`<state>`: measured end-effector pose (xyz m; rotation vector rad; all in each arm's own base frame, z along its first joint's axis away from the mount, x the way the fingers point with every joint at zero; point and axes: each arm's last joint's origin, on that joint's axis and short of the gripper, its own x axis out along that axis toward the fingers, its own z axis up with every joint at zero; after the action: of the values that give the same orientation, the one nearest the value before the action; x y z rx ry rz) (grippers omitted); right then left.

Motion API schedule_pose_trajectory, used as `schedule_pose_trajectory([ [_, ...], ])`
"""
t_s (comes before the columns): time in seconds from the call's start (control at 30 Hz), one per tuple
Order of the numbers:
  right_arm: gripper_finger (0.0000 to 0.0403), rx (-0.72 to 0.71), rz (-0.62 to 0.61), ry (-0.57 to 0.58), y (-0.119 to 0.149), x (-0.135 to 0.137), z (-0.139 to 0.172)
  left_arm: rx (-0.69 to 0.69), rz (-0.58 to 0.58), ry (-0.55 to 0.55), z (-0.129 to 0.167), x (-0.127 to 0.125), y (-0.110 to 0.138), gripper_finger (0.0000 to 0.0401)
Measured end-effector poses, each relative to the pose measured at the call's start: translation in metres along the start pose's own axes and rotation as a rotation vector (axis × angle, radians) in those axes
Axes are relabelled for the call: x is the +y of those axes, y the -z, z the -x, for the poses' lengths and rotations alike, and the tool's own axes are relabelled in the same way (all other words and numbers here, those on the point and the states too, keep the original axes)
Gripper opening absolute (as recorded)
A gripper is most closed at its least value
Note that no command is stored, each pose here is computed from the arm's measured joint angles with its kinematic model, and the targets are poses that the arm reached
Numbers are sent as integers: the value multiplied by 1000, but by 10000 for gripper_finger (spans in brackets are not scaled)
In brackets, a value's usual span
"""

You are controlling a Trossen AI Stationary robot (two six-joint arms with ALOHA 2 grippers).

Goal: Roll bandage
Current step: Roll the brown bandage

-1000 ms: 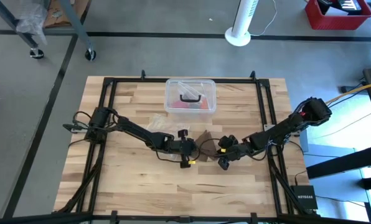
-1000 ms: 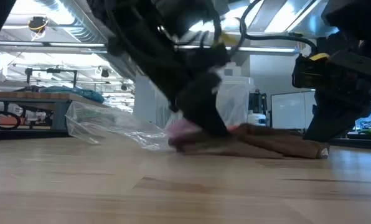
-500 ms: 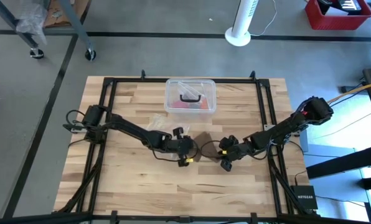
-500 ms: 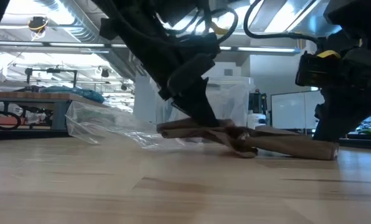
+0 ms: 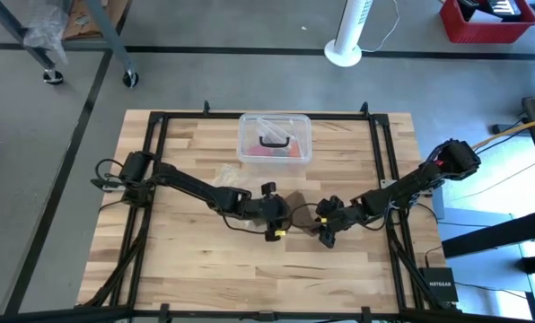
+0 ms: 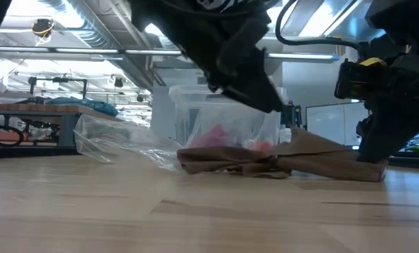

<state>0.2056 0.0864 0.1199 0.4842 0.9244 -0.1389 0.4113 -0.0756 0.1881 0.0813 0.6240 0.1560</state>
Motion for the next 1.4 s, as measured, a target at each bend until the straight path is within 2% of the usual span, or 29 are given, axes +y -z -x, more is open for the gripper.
schedule_pose_trajectory([
  [0.3,211,-8,-1,0,0,0,0,56,-121,62,-25,-6,22,171],
  [0.53,211,-19,23,-7,-1,1,0,105,-218,7,-40,0,36,171],
  [0.7,209,-33,29,3,-2,1,0,103,-236,-28,-45,7,37,167],
  [0.83,193,-34,29,2,-2,1,0,97,-212,-39,-46,12,36,127],
  [1.03,154,-37,31,2,-2,1,0,122,-216,-41,-46,14,38,13],
  [1.2,121,-40,50,13,-2,1,0,158,-149,-54,-44,15,40,4],
  [1.4,93,-29,65,18,-2,0,0,187,-64,-158,-12,10,27,1],
])
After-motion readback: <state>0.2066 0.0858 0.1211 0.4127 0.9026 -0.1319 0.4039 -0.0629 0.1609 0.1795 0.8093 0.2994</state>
